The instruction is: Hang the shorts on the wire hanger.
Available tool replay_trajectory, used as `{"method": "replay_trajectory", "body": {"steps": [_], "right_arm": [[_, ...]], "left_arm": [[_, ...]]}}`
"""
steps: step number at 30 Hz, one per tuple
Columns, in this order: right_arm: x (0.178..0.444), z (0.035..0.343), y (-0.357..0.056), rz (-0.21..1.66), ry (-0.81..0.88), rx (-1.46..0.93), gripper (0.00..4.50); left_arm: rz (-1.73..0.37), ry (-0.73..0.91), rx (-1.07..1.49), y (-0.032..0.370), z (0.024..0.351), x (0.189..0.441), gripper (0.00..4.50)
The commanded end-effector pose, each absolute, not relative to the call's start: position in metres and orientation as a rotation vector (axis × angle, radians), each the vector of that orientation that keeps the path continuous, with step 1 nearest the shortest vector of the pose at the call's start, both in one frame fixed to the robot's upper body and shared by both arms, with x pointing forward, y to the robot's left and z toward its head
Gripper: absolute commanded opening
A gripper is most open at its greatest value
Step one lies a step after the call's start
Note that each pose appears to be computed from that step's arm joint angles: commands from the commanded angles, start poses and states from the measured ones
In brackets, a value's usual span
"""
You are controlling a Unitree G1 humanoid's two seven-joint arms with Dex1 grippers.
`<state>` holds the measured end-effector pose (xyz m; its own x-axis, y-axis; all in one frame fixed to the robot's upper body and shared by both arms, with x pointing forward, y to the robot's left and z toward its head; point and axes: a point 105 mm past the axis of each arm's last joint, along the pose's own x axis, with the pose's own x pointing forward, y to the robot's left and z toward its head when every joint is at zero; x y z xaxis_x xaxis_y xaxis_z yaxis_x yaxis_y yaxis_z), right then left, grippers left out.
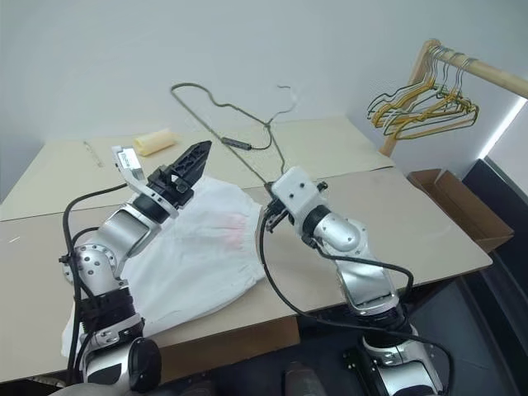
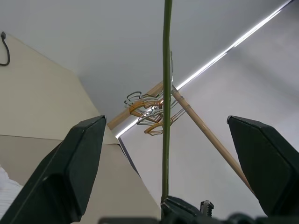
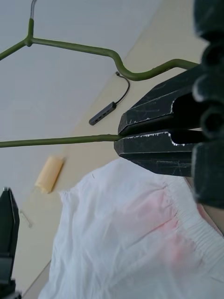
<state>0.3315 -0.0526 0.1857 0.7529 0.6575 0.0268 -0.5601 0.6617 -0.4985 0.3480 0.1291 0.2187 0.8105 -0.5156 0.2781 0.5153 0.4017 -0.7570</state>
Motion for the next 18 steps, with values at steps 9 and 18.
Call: {"method": "replay_trajectory", "body": {"steps": [9, 18], "right_arm": [[0.318, 0.187, -0.039, 0.765, -0.297, -0.516, 0.0], [0.318, 0.187, -0.038, 0.759, -0.293, -0.494, 0.0]], "left_arm": [[-0.659, -0.096, -0.956, 0.138, 0.242, 0.348, 2.55], [-0.667, -0.112, -0.96, 0.136, 0.243, 0.349, 0.03]]}}
